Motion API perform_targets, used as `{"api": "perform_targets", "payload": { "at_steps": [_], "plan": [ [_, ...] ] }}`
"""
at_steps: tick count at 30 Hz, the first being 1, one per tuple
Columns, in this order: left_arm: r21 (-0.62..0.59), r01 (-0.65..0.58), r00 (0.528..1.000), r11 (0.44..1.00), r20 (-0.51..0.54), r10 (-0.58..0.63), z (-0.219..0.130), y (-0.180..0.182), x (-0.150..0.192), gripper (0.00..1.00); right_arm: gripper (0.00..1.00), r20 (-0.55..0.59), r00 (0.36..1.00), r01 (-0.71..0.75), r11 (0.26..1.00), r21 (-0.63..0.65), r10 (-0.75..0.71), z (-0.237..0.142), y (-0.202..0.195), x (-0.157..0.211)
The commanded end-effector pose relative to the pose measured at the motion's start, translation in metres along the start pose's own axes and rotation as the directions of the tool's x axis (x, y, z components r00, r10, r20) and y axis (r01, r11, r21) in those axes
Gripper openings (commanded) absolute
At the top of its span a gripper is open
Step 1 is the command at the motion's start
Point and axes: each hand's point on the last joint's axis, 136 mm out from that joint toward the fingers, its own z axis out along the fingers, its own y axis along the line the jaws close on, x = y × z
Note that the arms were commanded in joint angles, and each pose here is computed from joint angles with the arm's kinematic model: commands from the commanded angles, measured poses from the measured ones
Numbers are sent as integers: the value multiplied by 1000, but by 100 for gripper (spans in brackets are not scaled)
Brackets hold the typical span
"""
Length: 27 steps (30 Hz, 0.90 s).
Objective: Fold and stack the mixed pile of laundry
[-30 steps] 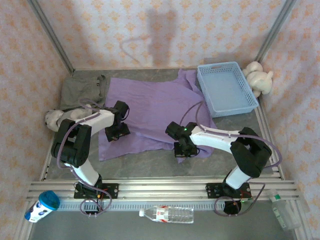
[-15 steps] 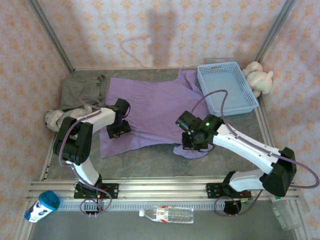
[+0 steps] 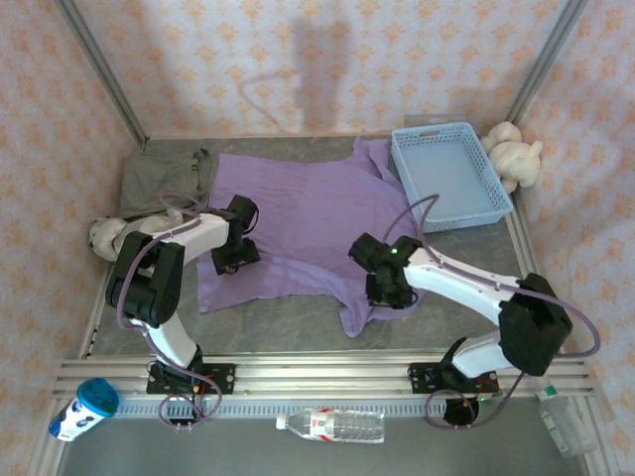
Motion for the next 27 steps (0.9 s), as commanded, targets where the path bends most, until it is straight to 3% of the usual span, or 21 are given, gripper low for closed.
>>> {"api": "perform_targets", "payload": {
  "at_steps": [1,5,9,11,14,16,21,24,25,26,27],
  "plan": [
    [-61,-22,999,998,-50,19,20,15,12,67,30,18,993,-113,993,18,113,9,-17,2],
    [-66,-26,999,997,-48,23,18,17,13,67,46,-19,991,-136,991,12,136,31,-9,4],
    [-69,-26,999,997,-41,23,15,19,13,67,49,-30,989,-145,989,37,146,54,-4,0],
    [-73,-27,999,997,-38,25,15,20,13,67,43,-27,988,-148,986,75,151,62,-7,-2],
    [-75,-31,999,997,-36,28,14,20,12,67,14,23,988,-152,973,172,150,49,-26,-7],
    [-76,-30,999,997,-32,28,14,20,11,67,1,75,986,-162,966,201,150,27,-41,-10],
    [-79,-34,999,996,-19,33,13,17,5,67,0,230,944,-276,949,155,237,-47,-87,-5],
    [-82,-36,999,996,-7,36,10,18,3,67,0,215,922,-348,933,90,323,-58,-102,7],
    [-83,-38,999,996,-2,38,9,19,2,67,4,205,920,-356,931,80,334,-55,-102,9],
    [-85,-42,999,996,0,42,9,19,2,67,17,191,924,-353,932,83,332,-49,-102,9],
    [-86,-45,999,995,1,45,8,20,2,67,36,155,932,-343,935,94,326,-39,-99,10]
  ]
}}
